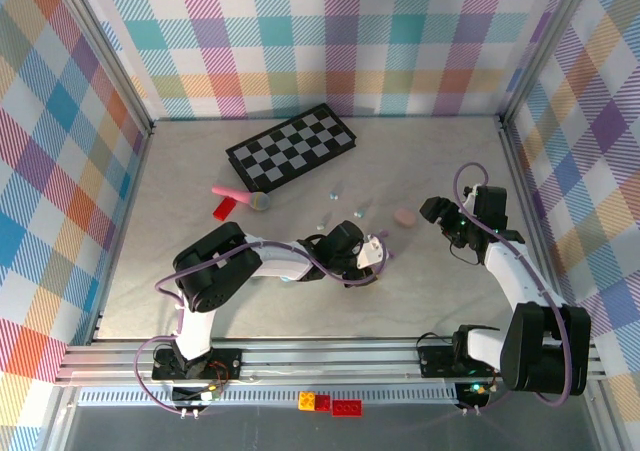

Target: Insert wireless bluetooth earbuds into charging case

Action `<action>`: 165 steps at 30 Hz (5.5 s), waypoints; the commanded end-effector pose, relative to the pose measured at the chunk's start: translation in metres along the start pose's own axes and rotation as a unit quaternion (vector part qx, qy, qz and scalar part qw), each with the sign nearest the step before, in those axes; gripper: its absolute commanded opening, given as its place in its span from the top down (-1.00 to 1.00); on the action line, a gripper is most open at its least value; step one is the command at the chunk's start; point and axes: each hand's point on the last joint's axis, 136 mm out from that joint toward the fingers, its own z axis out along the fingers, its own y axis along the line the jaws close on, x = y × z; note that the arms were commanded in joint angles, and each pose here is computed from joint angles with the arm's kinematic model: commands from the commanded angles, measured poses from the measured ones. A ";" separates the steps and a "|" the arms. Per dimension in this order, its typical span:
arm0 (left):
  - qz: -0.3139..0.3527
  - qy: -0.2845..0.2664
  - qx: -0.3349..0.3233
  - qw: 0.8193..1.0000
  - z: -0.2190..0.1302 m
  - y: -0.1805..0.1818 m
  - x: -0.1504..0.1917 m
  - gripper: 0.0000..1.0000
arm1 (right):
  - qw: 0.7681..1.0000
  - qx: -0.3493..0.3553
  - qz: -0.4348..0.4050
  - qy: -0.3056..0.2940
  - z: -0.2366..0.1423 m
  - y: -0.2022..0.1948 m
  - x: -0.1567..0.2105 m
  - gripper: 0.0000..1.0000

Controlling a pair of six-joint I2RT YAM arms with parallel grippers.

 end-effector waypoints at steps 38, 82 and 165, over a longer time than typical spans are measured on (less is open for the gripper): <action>0.049 -0.250 -0.069 0.965 -0.136 0.025 -0.087 0.34 | 0.904 -0.312 -0.094 0.276 -0.041 0.155 0.122 -0.40; 0.013 -0.267 -0.073 0.961 -0.146 0.033 -0.098 0.24 | 0.900 -0.313 -0.110 0.281 -0.040 0.163 0.128 0.47; 0.022 -0.542 0.009 0.840 -0.247 0.027 -0.189 0.23 | 0.853 -0.448 0.020 0.266 -0.125 0.247 0.082 0.74</action>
